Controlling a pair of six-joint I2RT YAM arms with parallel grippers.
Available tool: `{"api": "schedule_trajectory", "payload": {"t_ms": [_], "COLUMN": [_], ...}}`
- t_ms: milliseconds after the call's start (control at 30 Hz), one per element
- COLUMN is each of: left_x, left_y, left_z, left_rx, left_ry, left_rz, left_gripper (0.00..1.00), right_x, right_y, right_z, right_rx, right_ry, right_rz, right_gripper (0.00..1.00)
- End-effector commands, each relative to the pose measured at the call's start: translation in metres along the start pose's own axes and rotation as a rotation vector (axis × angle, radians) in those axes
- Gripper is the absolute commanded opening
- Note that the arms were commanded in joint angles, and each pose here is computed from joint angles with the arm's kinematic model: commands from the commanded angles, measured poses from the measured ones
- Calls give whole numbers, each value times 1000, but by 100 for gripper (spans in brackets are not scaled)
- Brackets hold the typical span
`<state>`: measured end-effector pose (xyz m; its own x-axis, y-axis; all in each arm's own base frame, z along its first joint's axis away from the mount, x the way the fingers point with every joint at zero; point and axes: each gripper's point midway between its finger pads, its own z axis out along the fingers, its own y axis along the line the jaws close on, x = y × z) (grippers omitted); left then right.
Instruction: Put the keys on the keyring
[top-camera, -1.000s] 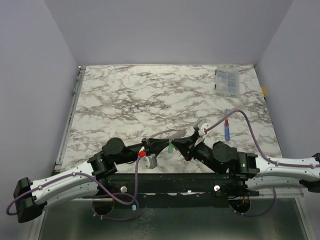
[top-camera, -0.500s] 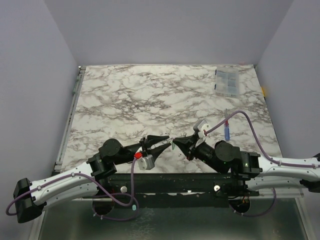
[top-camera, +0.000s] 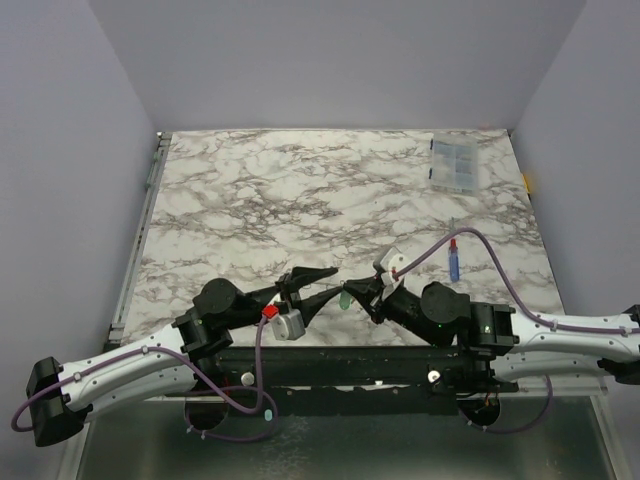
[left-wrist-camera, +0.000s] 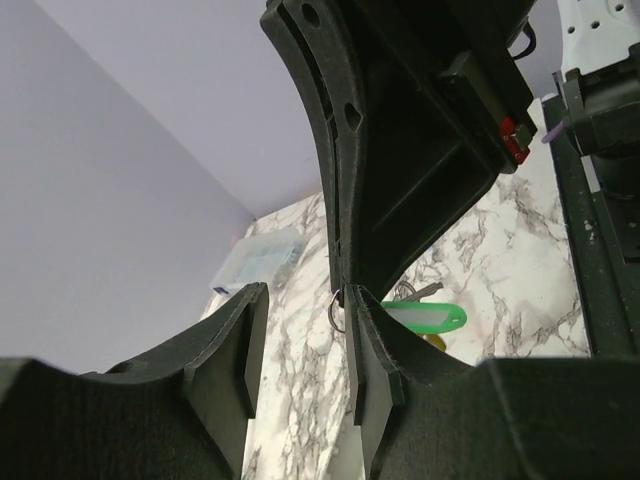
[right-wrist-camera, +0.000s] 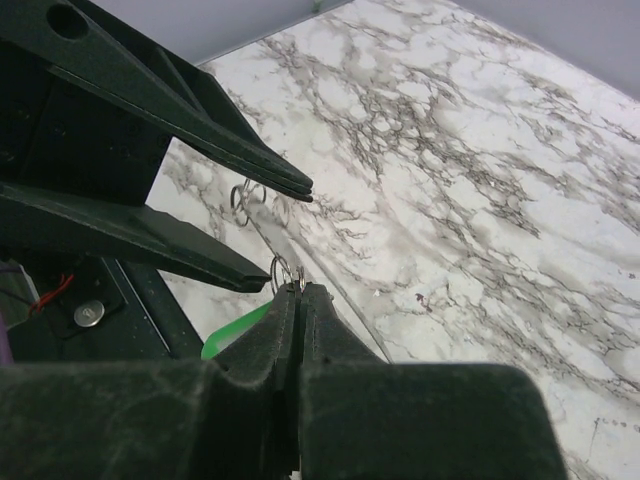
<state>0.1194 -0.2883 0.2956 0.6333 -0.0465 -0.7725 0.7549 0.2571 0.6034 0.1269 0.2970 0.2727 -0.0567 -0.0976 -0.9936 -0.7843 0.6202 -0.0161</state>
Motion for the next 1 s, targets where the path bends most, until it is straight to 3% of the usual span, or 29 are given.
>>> {"api": "schedule_trajectory", "payload": {"t_ms": [0, 233, 467, 967], "left_x": [-7, 1, -4, 9], "left_y": [-10, -22, -18, -14], "left_z": [2, 4, 10, 22], "left_rx": [50, 122, 127, 103], "left_ry": [-31, 33, 58, 98], "left_rz": [-40, -111, -182, -196], "left_gripper": [43, 44, 43, 24], "right_x": [-10, -17, -40, -51], "right_y": [3, -1, -16, -3], "right_z": [0, -11, -24, -28], "right_rx": [-25, -66, -10, -93], "right_ry": [-15, -41, -104, -135], "right_rz": [-33, -154, -73, -48], "right_gripper": [1, 1, 1, 1]}}
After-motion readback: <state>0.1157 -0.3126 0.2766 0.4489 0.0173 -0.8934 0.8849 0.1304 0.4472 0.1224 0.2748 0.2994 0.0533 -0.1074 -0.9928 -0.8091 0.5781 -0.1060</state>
